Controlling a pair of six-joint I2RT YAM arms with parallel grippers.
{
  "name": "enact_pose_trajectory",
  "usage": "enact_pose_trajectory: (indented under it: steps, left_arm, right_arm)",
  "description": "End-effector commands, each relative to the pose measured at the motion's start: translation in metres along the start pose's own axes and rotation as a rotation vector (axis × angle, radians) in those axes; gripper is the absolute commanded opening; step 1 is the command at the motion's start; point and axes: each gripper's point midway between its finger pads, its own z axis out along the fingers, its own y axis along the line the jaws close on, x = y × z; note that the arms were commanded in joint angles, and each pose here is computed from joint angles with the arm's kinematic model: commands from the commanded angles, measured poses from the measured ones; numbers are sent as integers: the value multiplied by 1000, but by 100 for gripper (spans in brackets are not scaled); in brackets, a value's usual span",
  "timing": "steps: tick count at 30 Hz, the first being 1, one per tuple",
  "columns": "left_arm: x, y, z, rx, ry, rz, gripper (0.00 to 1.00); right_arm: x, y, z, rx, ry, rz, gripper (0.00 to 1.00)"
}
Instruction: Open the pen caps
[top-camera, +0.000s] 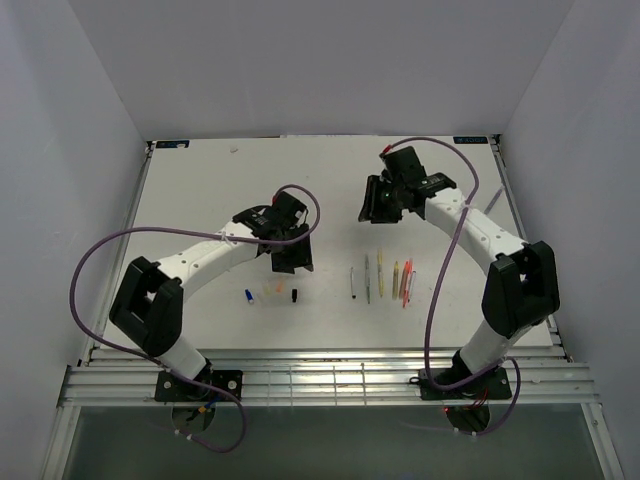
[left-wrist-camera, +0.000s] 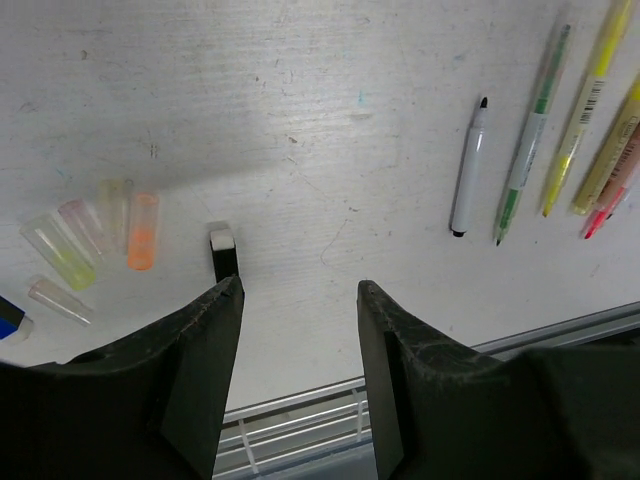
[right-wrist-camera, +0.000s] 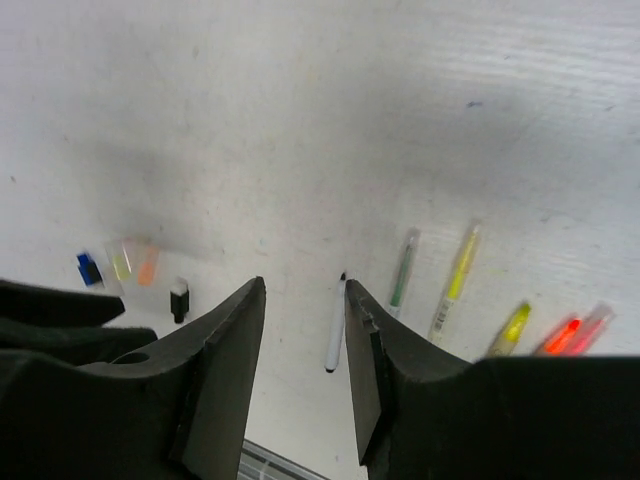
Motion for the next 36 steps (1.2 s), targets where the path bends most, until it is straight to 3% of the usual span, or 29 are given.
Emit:
enact_pose_trajectory:
  steps: [1, 5, 11, 22, 31, 36]
  left_arm:
    - [-22, -17, -32, 71, -111, 7, 60]
    - [-30, -24, -36, 114, -166, 39, 60]
    - [-49, -52, -44, 285, -291, 70, 61]
    - [-55, -66, -39, 373, -344, 158, 64]
    - [-51, -60, -23, 355, -310, 180, 67]
    - [-51, -61, -17, 358, -288, 180, 67]
  right_arm:
    - [-41, -45, -6, 124, -54, 128, 45]
    - [-82, -91, -10, 229, -132, 222, 48]
    - [-130, -184, -30, 416, -260, 356, 62]
    - [-145, -332, -54, 676, -333, 516, 63]
    - [-143, -389, -58, 784, -329, 532, 64]
    - [-147, -395, -60, 812, -348, 499, 64]
